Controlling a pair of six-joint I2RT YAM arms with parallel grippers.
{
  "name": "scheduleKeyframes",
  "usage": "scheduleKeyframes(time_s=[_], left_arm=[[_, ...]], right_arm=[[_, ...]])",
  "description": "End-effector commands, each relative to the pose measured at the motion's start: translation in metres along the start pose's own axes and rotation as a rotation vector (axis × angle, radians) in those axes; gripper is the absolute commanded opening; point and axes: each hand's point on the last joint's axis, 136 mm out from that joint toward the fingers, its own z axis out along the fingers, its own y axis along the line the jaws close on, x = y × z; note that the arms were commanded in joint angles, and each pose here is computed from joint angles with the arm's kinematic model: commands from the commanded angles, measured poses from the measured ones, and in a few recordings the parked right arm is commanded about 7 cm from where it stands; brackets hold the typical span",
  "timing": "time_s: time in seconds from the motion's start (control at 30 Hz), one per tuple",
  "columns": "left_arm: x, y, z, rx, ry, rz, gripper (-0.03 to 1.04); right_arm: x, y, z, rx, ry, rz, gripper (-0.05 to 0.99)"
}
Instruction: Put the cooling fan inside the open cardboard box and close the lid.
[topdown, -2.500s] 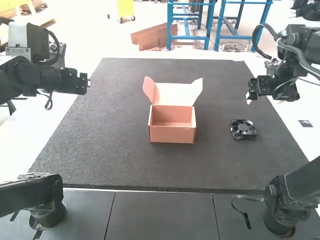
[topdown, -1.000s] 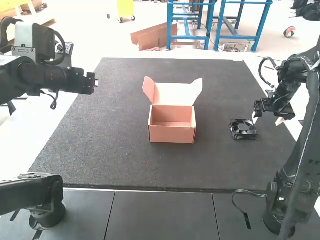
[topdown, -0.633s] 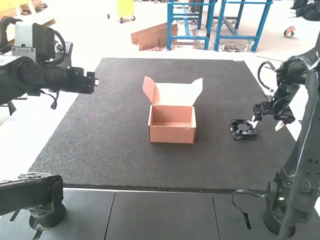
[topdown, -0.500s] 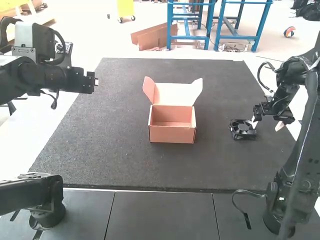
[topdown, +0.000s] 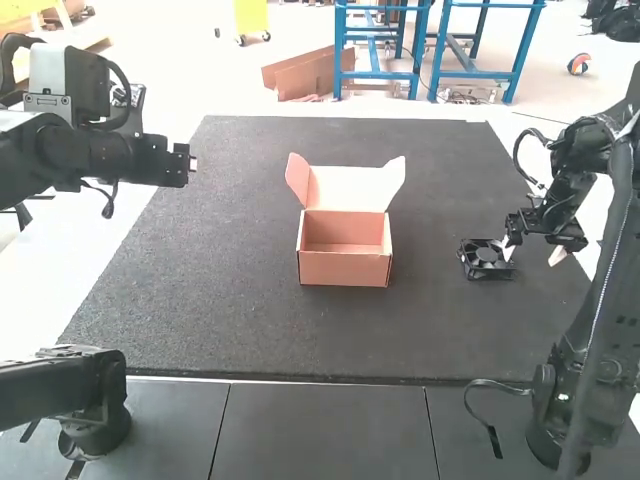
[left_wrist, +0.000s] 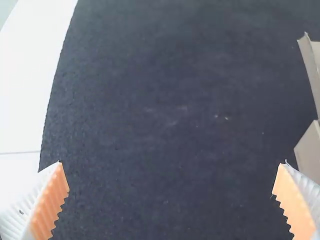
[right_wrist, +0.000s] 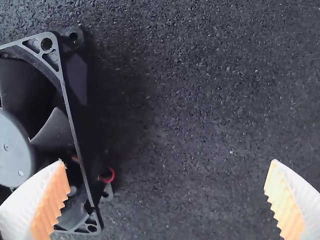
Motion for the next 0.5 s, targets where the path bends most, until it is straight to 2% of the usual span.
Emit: scheduleKeyframes(time_s=[0.0, 0.47], left_arm=[[-0.012, -0.001, -0.006, 0.005, -0.036, -0.007, 0.97], [-0.010, -0.001, -0.006, 0.005, -0.028, -0.008, 0.97]], right_arm=[[-0.002, 0.002, 0.005, -0.003, 0.011, 0.000, 0.90], [0.004, 0.004, 0.021, -0.018, 0.058, 0.008, 0.90]])
